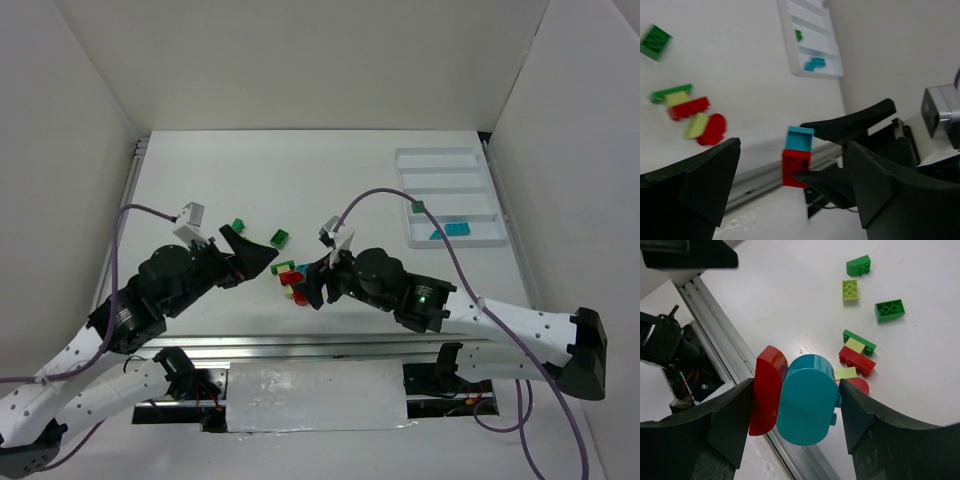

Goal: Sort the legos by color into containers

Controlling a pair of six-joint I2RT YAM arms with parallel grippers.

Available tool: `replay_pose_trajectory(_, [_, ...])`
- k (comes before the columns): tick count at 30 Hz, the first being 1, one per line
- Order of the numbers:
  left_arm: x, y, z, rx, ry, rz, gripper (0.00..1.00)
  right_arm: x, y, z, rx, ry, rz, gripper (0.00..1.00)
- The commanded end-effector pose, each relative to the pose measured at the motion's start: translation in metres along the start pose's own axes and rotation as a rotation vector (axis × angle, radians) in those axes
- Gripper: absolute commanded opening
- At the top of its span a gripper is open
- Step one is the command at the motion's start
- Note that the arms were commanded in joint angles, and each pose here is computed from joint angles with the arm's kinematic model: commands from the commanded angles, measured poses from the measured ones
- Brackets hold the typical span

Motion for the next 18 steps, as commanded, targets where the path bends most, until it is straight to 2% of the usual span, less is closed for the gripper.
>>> replay_pose_trajectory(1, [-0.006,-0.065,0.013,0.140,0.137,0.264,0.99,0.020,-0.002,-0.027,0.035,-0.123,0.008,0.15])
replay_pose_trajectory(6, [-0.026,-0.074,0.036,0.156,0.222,0.325,0.94,0.033,-0.009,-0.035,0.005,-0.169,0.045,0.16])
replay_pose_trajectory(9, [-0.031,-0.074,0.045,0.159,0.245,0.351,0.89,0.031,-0.011,-0.032,-0.007,-0.150,0.063,0.16])
replay_pose_trajectory(13, [-0.039,-0.074,0.057,0.136,0.284,0.371,0.87,0.030,-0.014,-0.034,-0.013,-0.132,0.089,0.16])
replay_pose_trajectory(15, [-0.040,-0.086,0.059,0.116,0.301,0.437,0.85,0.028,-0.014,-0.034,-0.024,-0.128,0.098,0.16])
replay_pose_trajectory(17, [-0.040,-0.093,0.062,0.100,0.315,0.470,0.78,0.029,-0.015,-0.037,-0.037,-0.128,0.113,0.17])
replay_pose_trajectory(18, [-0.044,-0.095,0.064,0.087,0.323,0.467,0.69,0.029,-0.017,-0.038,-0.043,-0.129,0.123,0.17])
Point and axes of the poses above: each gripper's point midway between its finger pads, its own x axis back along the fingers, its own y axis along the line the jaws close on, z = x × y, the point moved 1 cm from there along x, back along the fingers, and after that the axes turned 2 degrees about -x, right-handed, at the moved point
